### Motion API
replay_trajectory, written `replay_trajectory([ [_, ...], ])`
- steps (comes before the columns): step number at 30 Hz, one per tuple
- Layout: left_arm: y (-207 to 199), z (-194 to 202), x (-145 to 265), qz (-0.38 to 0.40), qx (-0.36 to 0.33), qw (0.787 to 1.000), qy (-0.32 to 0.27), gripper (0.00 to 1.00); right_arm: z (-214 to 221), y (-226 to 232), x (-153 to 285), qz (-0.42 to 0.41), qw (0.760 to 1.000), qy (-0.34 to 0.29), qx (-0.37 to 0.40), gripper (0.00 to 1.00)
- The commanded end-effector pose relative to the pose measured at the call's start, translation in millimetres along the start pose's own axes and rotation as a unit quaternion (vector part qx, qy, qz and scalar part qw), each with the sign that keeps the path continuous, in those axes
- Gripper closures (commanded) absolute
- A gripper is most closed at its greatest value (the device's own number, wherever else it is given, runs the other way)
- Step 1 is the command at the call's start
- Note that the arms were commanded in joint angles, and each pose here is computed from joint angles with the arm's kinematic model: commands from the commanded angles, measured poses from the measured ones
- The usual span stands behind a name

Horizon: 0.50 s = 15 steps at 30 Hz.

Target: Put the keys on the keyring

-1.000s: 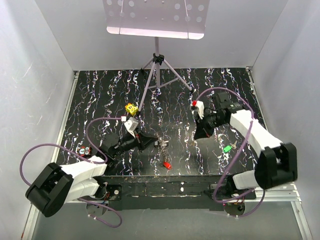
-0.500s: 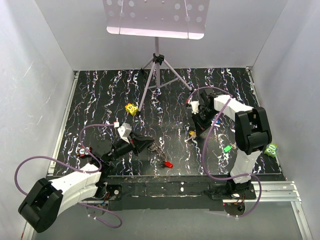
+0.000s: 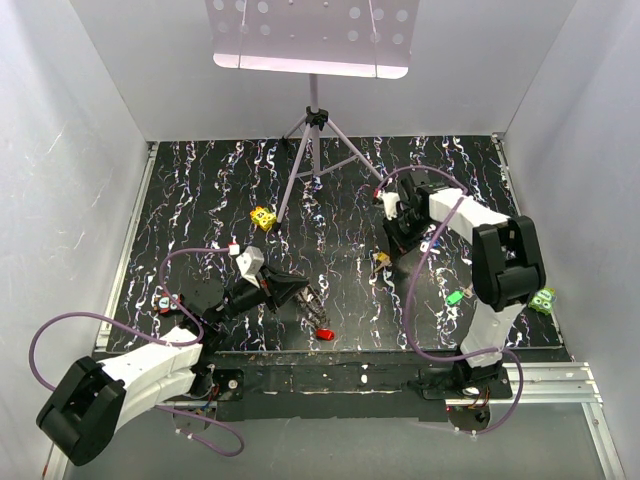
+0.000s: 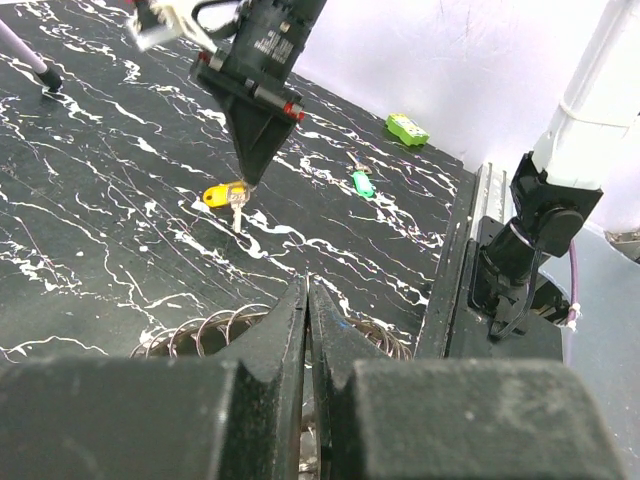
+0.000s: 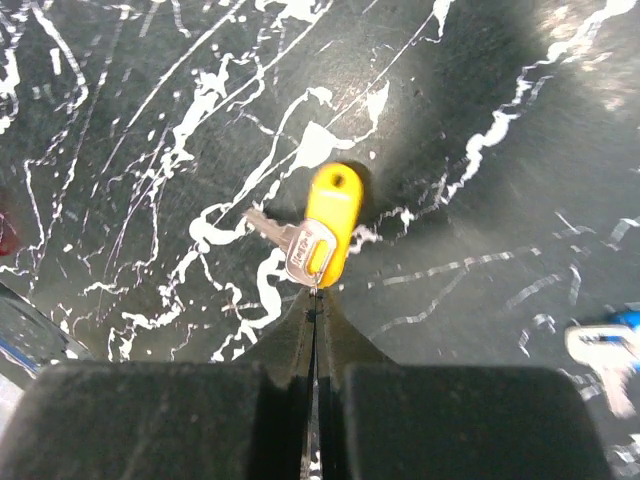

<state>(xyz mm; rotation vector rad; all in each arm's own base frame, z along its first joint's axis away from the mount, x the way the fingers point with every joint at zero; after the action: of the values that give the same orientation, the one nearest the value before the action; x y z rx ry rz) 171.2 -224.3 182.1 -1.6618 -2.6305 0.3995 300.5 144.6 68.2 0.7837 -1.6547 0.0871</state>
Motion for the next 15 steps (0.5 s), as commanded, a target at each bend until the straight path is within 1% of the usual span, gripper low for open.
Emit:
replay_trajectory([
  [1, -4, -24, -4, 0.011, -0.022, 0.999, -0.031, 1.0, -11, 17, 61, 0.028, 0.992, -0.071, 0.098, 0.99],
  [4, -6, -26, -4, 0.015, -0.024, 0.999, -0.033, 1.0, 7, 23, 85, 0.039, 0.987, -0.052, 0.148, 0.99],
  [6, -7, -26, -4, 0.018, -0.025, 0.999, -0.032, 1.0, 25, 25, 91, 0.035, 0.985, -0.013, 0.168, 0.99],
  [7, -8, -27, -4, 0.021, -0.027, 0.999, -0.034, 1.0, 38, 27, 93, 0.029, 0.985, 0.015, 0.167, 0.99],
  [10, -10, -29, -3, 0.026, -0.027, 0.999, -0.036, 1.0, 64, 23, 92, 0.026, 0.982, 0.074, 0.173, 0.99],
  [13, -12, -32, -2, 0.028, -0.029, 0.998, -0.038, 1.0, 82, 22, 85, 0.014, 0.98, 0.111, 0.163, 0.99],
  [15, -13, -33, -1, 0.03, -0.032, 0.998, -0.039, 1.0, 89, 21, 80, 0.009, 0.98, 0.125, 0.153, 0.99],
])
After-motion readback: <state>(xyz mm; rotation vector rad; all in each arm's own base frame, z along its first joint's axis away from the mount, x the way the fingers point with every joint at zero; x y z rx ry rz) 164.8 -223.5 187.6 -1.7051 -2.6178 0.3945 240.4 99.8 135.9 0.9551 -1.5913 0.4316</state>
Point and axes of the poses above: each gripper's point midway between its finger pads, its own x axis back along the fingers, its own y axis along the line the jaws close on, z = x × y, the point moved 3 cm from there along x, back along the fingers, and after that the axes turned 5 degrees about -x, right-handed, at the moved point
